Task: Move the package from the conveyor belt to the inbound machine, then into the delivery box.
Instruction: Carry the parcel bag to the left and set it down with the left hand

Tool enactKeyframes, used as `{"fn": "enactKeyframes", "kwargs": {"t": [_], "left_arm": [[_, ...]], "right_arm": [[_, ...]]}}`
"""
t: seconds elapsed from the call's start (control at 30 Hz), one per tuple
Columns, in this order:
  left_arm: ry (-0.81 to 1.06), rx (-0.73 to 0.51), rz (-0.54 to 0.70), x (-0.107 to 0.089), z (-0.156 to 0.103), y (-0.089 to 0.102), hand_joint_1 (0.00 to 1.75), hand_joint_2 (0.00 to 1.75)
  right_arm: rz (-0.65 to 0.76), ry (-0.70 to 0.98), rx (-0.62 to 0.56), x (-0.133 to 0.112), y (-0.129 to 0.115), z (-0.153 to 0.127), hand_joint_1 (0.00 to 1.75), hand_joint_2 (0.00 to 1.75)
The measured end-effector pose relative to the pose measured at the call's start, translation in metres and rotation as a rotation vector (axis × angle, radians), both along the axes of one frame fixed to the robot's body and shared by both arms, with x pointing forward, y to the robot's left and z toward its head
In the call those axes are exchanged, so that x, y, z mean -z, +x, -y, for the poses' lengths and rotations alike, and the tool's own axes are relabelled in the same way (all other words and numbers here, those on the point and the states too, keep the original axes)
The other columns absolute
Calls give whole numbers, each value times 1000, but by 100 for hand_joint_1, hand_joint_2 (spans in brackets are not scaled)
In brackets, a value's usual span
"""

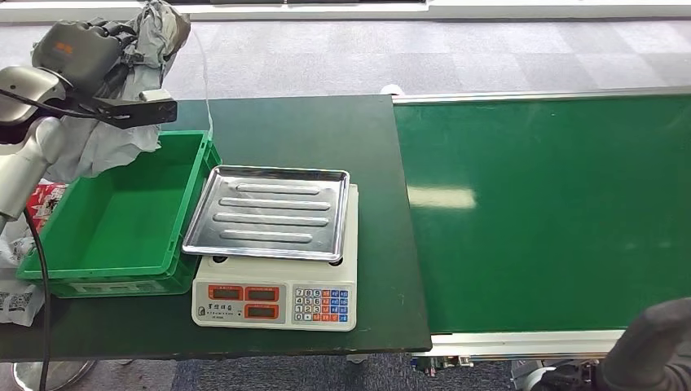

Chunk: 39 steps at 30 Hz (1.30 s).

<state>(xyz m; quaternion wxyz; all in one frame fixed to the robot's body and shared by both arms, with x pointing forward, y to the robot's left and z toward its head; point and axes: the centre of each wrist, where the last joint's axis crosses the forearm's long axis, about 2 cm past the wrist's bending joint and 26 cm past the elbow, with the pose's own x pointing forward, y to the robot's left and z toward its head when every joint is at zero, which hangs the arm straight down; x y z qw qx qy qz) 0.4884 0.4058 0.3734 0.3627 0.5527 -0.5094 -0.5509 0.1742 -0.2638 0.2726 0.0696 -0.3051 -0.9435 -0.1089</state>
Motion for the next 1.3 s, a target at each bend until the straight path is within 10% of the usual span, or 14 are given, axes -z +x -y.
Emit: {"fn": "enactKeyframes", "kwargs": {"t": [0.43,0.6,0.63,0.77,1.03,1.3], "left_arm": [[-83,-178,-215,97,-52,-22,175,175],[-103,-189,-253,109,-55,-26,2,175],[-107,-188,-261,110,-55,-27,0,175],[-110,-168,-299,112,-51,-26,0,0],[-119,-152,-266,101,-28,-15,0,0],[-536,-49,119,45,7,-6,0,0]], "right_arm": [[3,-23,16,0,0,1,0,175],[4,-25,17,0,0,1,0,175],[4,-24,17,-1,0,1,0,175],[8,-23,21,-4,3,1,0,175],[15,-53,45,-4,-4,1,0,175],[5,-53,64,-2,-10,-1,0,175]]}}
